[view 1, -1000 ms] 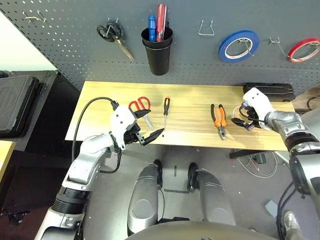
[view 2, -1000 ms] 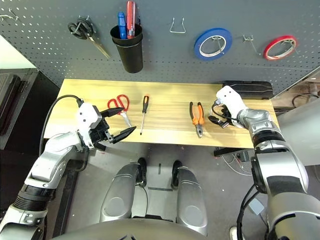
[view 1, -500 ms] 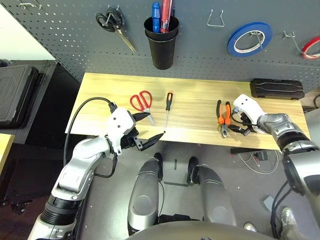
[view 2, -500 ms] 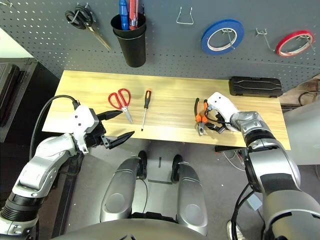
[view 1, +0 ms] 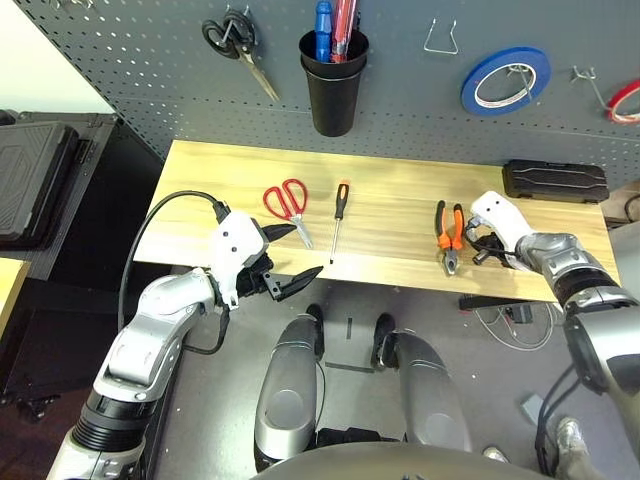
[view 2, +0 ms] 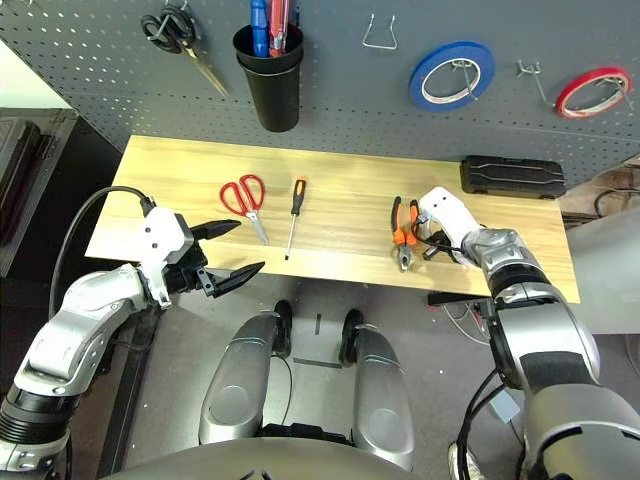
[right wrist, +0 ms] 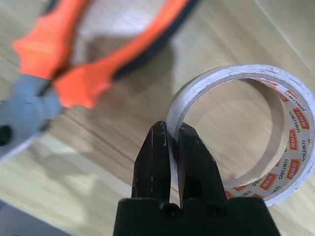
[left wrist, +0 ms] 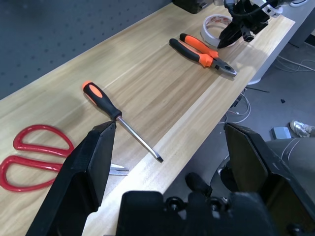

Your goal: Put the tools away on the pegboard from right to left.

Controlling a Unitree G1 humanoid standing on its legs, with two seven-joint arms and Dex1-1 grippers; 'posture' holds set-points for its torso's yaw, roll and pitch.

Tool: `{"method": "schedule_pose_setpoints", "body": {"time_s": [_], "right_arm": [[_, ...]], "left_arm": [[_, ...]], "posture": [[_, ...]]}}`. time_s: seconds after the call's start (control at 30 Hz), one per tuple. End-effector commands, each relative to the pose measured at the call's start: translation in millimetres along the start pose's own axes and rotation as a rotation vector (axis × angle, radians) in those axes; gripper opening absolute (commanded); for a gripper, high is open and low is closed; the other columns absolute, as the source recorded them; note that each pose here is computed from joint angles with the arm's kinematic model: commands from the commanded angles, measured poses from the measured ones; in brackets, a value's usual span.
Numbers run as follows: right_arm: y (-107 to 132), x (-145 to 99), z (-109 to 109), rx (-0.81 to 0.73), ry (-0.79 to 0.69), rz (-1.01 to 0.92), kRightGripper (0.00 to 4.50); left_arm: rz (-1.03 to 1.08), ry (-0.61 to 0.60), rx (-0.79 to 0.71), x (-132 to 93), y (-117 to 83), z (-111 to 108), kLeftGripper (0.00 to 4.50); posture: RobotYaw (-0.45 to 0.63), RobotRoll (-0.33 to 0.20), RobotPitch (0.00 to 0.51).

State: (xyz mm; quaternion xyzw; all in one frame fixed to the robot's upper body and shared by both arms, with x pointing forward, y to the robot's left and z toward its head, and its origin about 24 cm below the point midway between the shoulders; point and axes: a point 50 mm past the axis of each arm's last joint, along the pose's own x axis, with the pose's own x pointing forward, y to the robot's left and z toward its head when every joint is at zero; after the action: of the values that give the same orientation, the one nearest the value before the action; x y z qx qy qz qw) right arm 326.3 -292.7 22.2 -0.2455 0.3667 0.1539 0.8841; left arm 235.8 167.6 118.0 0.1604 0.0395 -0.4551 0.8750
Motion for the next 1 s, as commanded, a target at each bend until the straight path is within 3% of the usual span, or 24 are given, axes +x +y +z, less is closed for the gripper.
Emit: {"method": "schedule_pose_setpoints", "body": {"time_s": [0.03,0.37,0.67,1.0], "right_arm": [[4,-1,-32,0.062,0.098,-0.014,0.04],[-15,-13,-31,0.125,-0.044,-0.136,0.04],[-25,-32,-48,0.095,-0.2,-0.336,0.04],[-29,-56,-50,-0.007,-0.428,-0.55,0.04]], "left_arm": [[-0.052,0.004,-0.005,5,-6,-4,4.5],[-0.074,-0.079,0.046,13,-4,2,4.5],[-0.132,-0.247,0.086,16,-15,24,4.5],[-0.207,-0.393,0.129,17,-20,50,4.5]], "posture": [[0.27,0.0,0.356],[0.23,0.0,0.328],[0.21,0.0,0.294],[0.18,0.0,0.265]]}}
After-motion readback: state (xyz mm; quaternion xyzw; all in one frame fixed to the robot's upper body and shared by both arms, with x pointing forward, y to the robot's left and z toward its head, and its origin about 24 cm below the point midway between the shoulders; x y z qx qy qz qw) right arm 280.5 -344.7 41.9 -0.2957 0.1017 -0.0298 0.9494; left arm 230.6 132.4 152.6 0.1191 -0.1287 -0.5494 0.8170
